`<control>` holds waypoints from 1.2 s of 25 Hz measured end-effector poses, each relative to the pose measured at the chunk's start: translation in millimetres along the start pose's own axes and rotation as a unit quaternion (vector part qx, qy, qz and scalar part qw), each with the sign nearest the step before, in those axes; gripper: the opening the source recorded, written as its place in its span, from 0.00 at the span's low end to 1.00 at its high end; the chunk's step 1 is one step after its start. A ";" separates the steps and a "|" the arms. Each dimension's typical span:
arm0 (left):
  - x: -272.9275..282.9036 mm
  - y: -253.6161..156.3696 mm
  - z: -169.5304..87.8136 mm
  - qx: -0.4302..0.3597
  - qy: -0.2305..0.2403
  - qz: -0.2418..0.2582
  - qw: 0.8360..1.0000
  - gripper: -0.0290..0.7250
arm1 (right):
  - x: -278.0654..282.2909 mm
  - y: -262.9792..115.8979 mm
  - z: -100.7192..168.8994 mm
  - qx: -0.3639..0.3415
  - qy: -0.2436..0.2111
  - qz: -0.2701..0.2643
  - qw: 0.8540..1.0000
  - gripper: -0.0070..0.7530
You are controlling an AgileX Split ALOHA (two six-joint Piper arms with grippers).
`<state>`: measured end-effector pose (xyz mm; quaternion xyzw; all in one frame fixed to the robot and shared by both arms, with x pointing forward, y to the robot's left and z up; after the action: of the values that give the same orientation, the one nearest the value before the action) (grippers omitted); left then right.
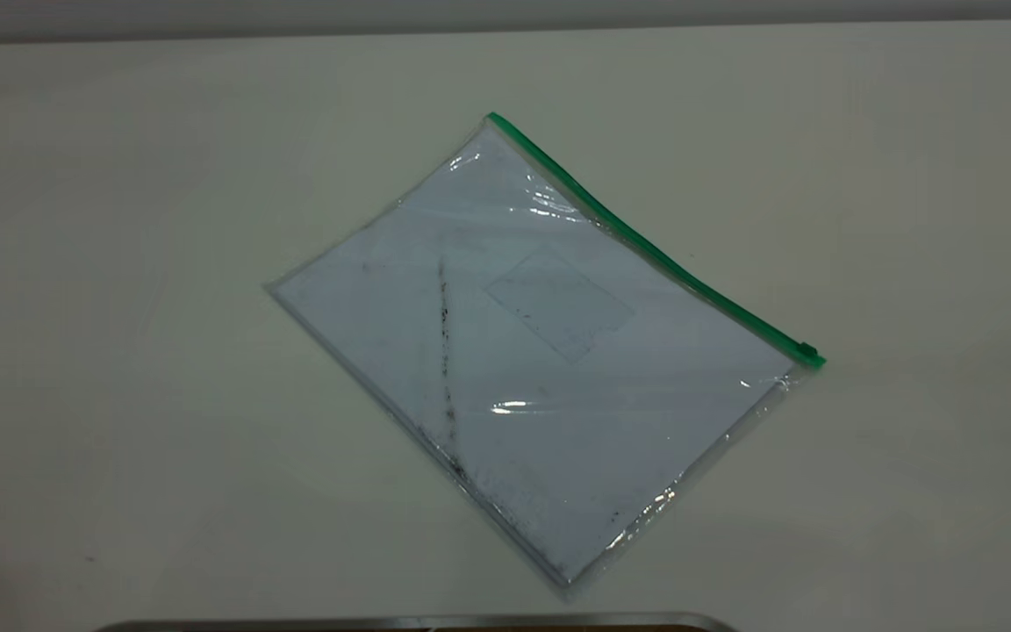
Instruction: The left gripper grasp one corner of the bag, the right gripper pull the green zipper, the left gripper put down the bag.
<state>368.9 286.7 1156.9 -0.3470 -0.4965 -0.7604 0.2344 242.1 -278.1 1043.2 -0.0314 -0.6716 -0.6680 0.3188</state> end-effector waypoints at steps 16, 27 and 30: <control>-39.8 -141.1 -50.7 -0.001 -0.075 0.017 0.997 0.81 | -12.9 -11.3 -2.5 -0.004 -0.001 0.025 1.000 0.75; -53.6 -156.4 -58.6 -0.015 -0.084 0.012 0.996 0.81 | -12.9 -11.2 -2.5 -0.004 -0.001 0.025 1.000 0.75; -53.6 -156.4 -58.6 -0.015 -0.084 0.012 0.996 0.81 | -12.9 -11.2 -2.5 -0.004 -0.001 0.025 1.000 0.75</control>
<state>276.8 295.7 1008.0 -0.4188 -0.4985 -0.7334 0.1956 248.1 -276.6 1027.0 -0.0506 -0.6681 -0.6628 0.3343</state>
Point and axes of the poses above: a point on each arm's last joint axis where the gripper is mounted, x pointing back along that axis away from the gripper, z along the wrist's bending axis when the last joint is at zero, y = z × x, the point moved 3 cm from there along -x, pointing out along that axis toward the gripper, and after that the axes turned 12 degrees about -x, right-handed, at the moved point
